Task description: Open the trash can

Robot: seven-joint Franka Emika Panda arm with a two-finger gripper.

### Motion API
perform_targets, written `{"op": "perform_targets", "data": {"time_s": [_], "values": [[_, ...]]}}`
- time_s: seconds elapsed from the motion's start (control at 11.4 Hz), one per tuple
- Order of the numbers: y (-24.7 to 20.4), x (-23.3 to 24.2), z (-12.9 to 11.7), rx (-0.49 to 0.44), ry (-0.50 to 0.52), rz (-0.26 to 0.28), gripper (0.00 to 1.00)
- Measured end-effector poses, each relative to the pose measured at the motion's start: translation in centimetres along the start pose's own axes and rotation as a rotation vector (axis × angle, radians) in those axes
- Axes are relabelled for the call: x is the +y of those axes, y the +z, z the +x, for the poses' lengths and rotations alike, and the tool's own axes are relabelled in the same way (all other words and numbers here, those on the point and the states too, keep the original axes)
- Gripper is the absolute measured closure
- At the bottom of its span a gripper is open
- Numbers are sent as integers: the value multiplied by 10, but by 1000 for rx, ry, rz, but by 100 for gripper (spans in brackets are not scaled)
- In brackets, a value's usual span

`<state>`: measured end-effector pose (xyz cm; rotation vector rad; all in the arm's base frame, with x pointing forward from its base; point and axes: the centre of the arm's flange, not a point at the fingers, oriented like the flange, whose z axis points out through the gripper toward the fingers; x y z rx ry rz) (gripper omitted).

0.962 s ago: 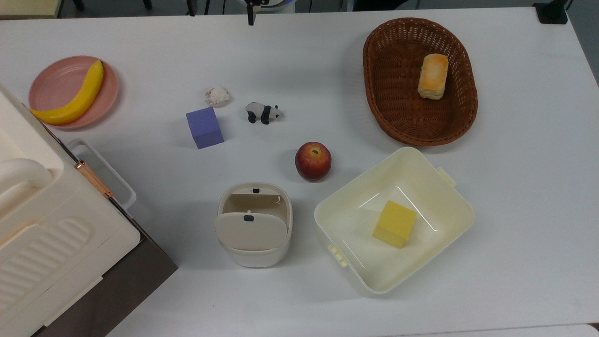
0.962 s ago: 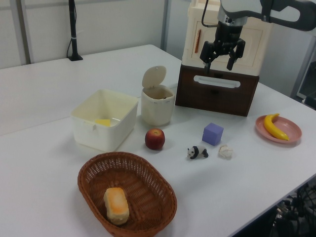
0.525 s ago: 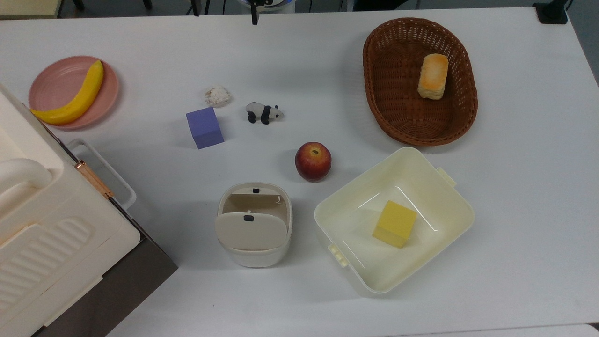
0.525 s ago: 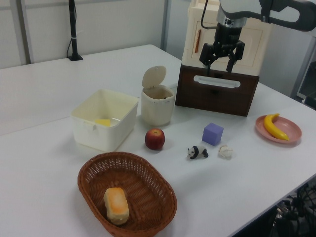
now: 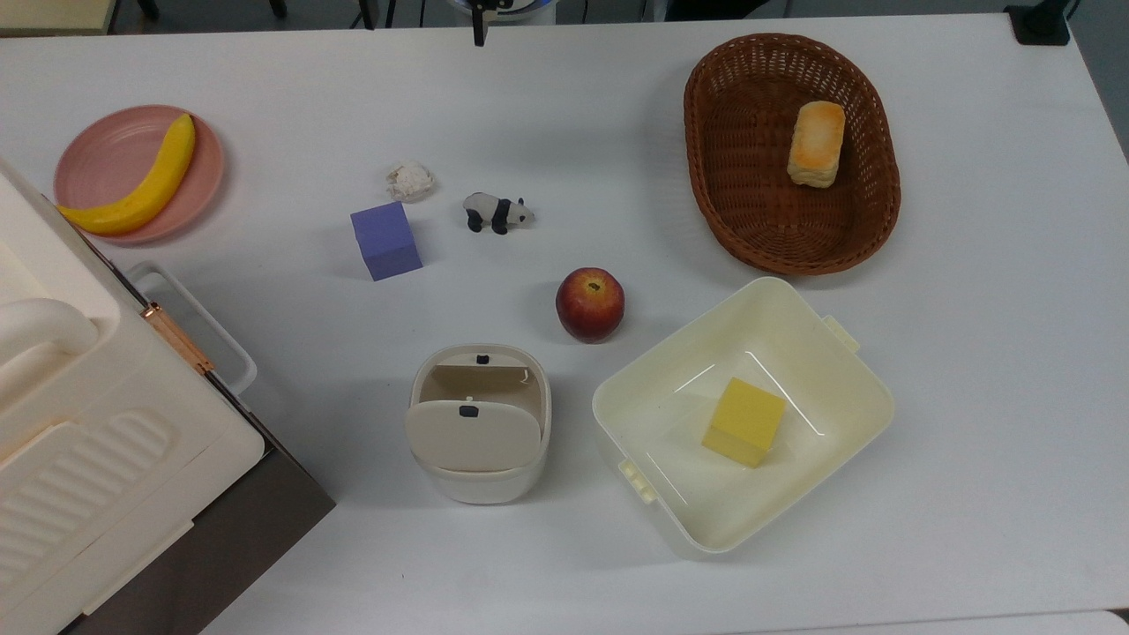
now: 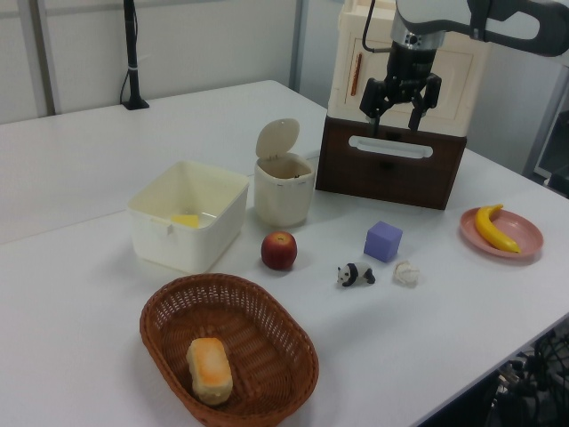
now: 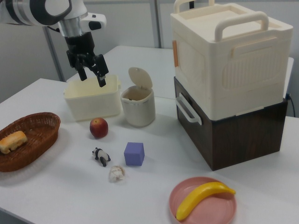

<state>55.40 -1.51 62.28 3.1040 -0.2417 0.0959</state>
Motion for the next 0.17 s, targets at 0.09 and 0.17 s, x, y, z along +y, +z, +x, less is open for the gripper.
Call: {"op": "perform_targets", "data": {"time_s": [0.09,0.17], "values": [[0,0,0,0,0,0,0],[0,0,0,0,0,0,0]]}}
